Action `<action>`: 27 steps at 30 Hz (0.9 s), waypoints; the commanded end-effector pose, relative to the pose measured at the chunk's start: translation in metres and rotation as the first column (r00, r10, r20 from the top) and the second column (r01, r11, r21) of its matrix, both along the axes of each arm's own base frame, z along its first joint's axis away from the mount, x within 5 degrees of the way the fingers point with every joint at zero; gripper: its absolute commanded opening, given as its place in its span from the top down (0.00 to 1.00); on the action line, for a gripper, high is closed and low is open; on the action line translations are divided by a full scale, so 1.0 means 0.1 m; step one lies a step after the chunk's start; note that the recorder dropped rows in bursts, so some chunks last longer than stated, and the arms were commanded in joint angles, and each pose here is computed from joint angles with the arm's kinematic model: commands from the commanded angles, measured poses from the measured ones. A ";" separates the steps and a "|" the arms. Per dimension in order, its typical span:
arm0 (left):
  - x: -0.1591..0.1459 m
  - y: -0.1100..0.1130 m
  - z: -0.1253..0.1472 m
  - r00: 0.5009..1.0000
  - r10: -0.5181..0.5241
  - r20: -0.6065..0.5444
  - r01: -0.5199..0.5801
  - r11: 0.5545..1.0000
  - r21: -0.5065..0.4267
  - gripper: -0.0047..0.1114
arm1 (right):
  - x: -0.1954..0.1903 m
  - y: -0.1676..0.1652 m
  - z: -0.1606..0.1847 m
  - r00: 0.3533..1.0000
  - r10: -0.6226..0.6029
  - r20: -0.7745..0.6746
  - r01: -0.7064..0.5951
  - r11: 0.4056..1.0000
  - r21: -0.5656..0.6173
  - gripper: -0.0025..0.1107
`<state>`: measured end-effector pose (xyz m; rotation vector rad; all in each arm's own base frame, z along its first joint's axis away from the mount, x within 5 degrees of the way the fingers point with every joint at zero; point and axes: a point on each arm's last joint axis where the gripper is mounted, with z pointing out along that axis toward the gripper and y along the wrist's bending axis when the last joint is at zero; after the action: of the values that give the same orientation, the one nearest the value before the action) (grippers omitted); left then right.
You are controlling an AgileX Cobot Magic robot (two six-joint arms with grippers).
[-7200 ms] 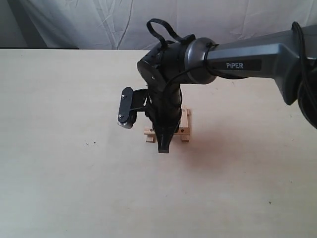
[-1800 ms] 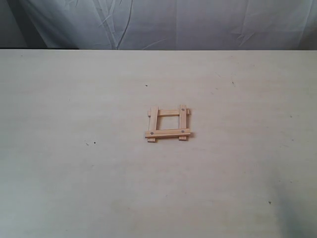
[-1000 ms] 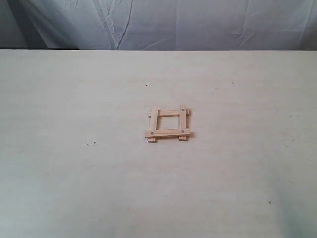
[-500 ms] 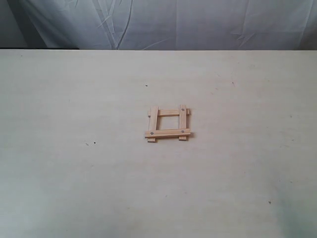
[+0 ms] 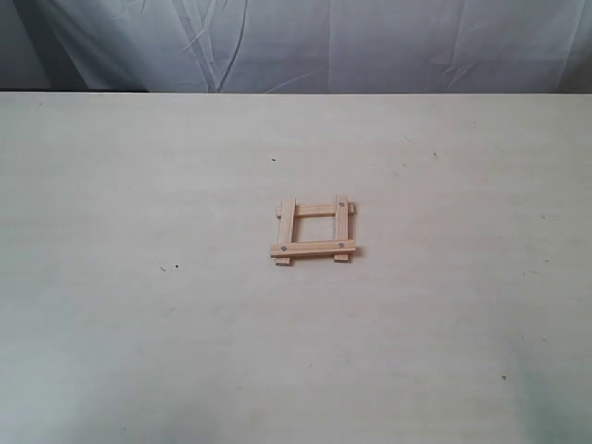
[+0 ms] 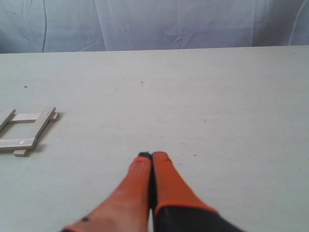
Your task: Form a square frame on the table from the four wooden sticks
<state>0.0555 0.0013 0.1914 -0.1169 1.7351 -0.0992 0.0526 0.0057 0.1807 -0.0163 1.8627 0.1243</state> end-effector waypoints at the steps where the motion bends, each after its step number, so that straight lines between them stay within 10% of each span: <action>1: -0.02 0.01 -0.09 0.996 0.008 -0.089 -0.008 1.000 0.002 0.96 | 0.00 0.00 0.00 1.000 -0.006 0.016 0.006 1.000 0.003 0.98; 27: -0.01 -0.04 -0.06 0.996 -0.065 -0.059 0.071 0.992 0.108 0.96 | 0.00 0.00 0.00 1.000 -0.006 0.013 0.006 1.000 0.005 0.98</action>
<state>0.0541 -0.0017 0.1846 0.0215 1.8127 -0.0319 0.0526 0.0057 0.1807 -0.0144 1.8628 0.1257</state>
